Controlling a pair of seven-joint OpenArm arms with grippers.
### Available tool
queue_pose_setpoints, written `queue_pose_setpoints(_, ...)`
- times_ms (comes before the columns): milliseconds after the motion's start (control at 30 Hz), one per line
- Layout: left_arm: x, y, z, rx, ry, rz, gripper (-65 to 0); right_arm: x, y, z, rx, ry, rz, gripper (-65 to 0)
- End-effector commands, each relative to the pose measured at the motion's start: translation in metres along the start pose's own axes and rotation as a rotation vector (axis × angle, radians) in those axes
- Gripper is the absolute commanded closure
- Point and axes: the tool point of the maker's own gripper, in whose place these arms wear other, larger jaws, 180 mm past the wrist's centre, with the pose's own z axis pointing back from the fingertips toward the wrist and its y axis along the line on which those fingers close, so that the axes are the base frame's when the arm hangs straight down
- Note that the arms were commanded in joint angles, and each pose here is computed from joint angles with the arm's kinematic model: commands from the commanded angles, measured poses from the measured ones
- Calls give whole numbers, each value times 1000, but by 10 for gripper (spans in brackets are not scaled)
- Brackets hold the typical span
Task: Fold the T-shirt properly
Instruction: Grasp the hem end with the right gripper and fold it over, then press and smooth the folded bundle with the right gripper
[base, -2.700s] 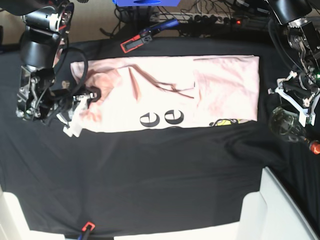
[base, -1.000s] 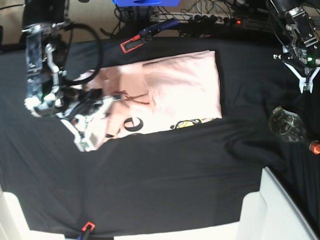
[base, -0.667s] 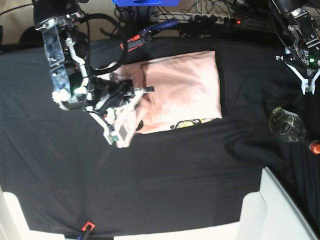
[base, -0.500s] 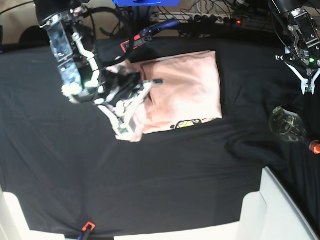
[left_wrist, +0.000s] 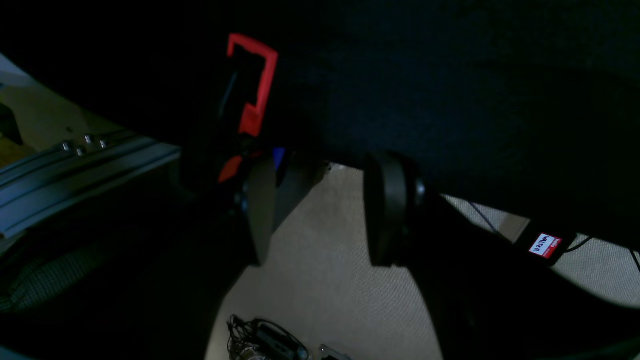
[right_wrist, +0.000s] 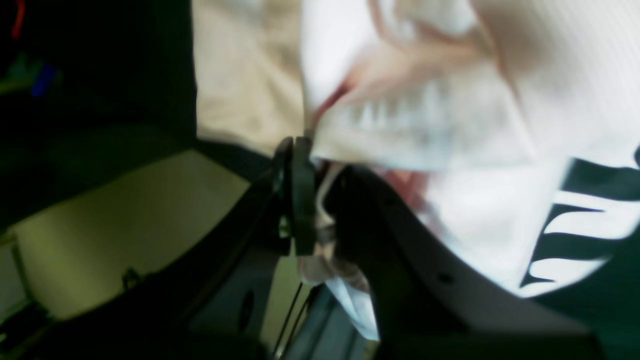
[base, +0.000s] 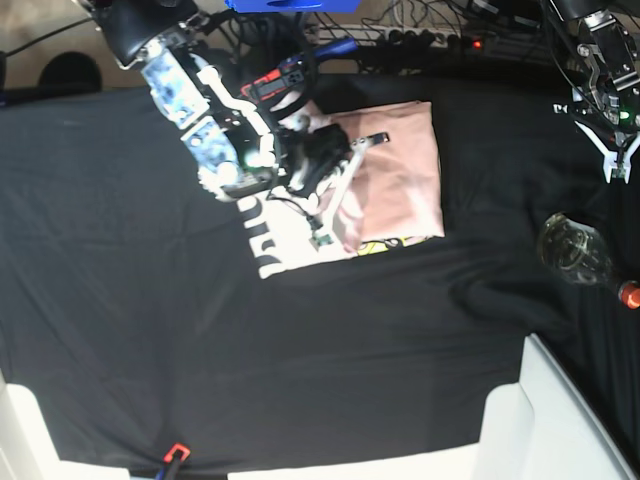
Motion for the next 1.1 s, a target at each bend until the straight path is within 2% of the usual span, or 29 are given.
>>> queue_pose_setpoints(0, 3, 13, 4, 36, -13, -4, -277, 16, 5, 2, 10, -45, -15, -4)
queue_pose_setpoints(67, 2, 13, 4, 37, -10, -6, -277, 14, 4, -4, -5, -26, -45, -4)
queue_pose_setpoints(233, 1, 13, 4, 37, -9, -7, -277, 17, 26, -9, 13, -15, 32, -4)
queue_pose_setpoints(367, 0, 12, 4, 35, -9, -7, -277, 17, 28, -17, -12, 12, -33, -4)
queue_pose_setpoints(467, 0, 12, 4, 34, -9, -6, -277, 12, 35, -24, -39, 41, 12, -4)
queue_pose_setpoints(567, 2, 12, 4, 34, -12, -4, -277, 10, 30, -30, -62, 58, 20, -4)
queue_pose_setpoints(767, 1, 10, 3, 26, -11, 0, -277, 22, 31, -31, -87, 31, 12, -4)
queue_pose_setpoints(1067, 2, 9, 3, 23, -13, 3, -277, 28, 24, -42, -181, 53, 5, -4)
